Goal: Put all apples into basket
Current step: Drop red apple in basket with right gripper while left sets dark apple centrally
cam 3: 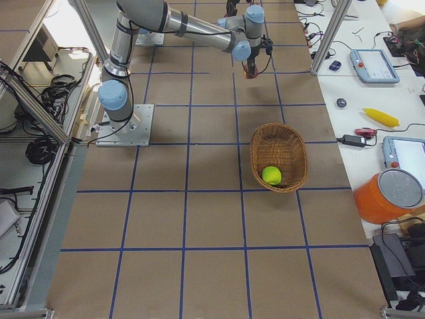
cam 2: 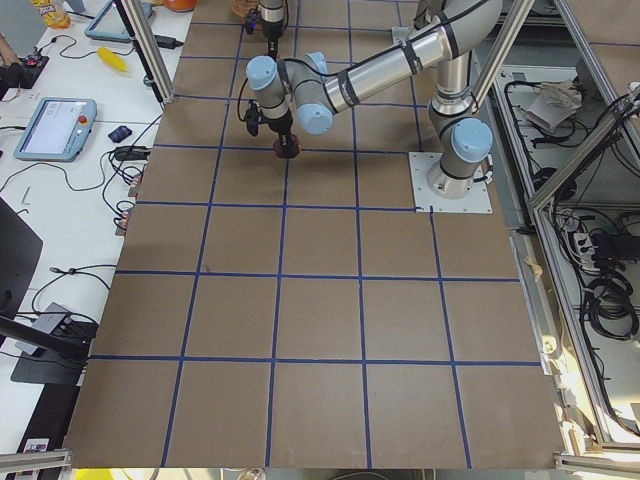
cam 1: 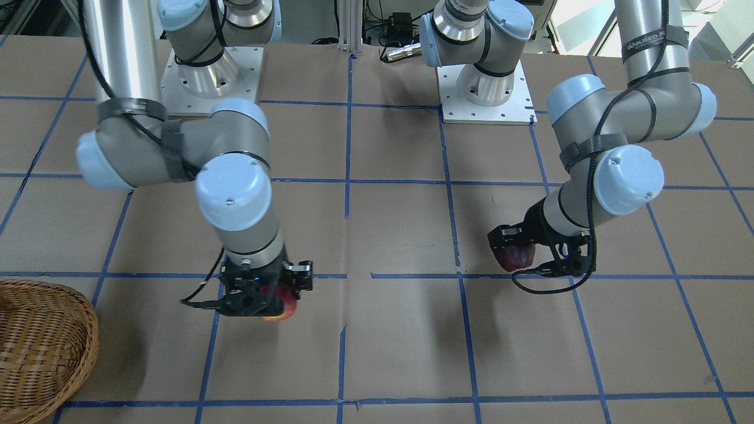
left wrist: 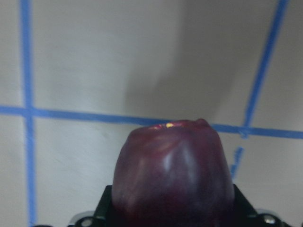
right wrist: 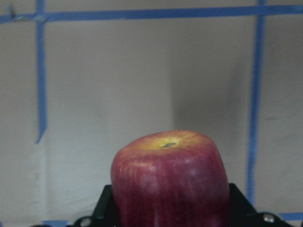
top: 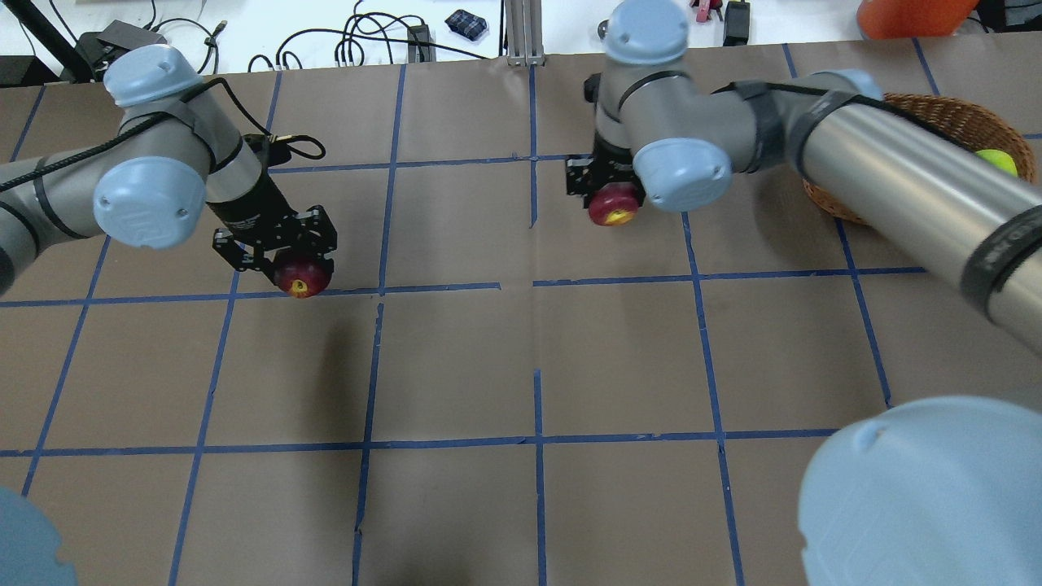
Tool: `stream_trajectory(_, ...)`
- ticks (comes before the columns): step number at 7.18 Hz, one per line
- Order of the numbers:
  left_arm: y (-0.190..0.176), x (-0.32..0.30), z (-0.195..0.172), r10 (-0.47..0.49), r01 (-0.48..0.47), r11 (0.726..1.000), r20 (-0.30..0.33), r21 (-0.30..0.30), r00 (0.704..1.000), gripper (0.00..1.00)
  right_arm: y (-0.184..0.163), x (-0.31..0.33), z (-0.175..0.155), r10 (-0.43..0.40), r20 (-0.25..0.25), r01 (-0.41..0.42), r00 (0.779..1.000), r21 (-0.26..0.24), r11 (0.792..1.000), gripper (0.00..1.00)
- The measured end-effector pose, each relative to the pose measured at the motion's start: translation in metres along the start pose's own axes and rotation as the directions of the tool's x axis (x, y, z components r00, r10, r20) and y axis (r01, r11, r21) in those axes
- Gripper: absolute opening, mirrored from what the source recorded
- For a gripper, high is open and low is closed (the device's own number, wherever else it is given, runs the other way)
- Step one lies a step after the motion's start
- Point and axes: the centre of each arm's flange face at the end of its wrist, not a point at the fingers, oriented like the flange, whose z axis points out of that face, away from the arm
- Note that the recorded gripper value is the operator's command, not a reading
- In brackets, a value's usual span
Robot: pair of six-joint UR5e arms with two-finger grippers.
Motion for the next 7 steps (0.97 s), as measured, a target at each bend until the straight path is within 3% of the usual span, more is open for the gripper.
stream_trajectory(2,0.039,0.107,0.019,-0.074,0.074,0.993,-0.01,0.093,0.997,0.35,-0.038,0.173,-0.034,0.072,-0.126,-0.071,0.989,0.015,0.997,0.0)
stream_trajectory(4,0.071,0.198,0.045,-0.049,0.062,0.975,-0.067,0.214,0.997,0.36,-0.041,0.299,-0.024,0.094,-0.168,-0.097,0.981,-0.013,0.995,0.0)
stream_trajectory(5,0.083,0.226,0.063,-0.019,0.036,0.972,-0.076,0.234,0.997,0.37,-0.043,0.335,-0.003,0.082,-0.176,-0.088,0.981,-0.026,0.996,0.0)
stream_trajectory(6,0.088,0.24,0.084,0.004,0.012,0.974,-0.068,0.226,0.998,0.53,-0.048,0.357,0.021,0.071,-0.182,-0.076,0.981,-0.021,0.997,0.05)
stream_trajectory(7,0.089,0.247,0.098,0.017,-0.004,0.976,-0.059,0.218,0.998,1.0,-0.051,0.367,0.039,0.066,-0.18,-0.071,0.981,-0.02,0.997,0.39)
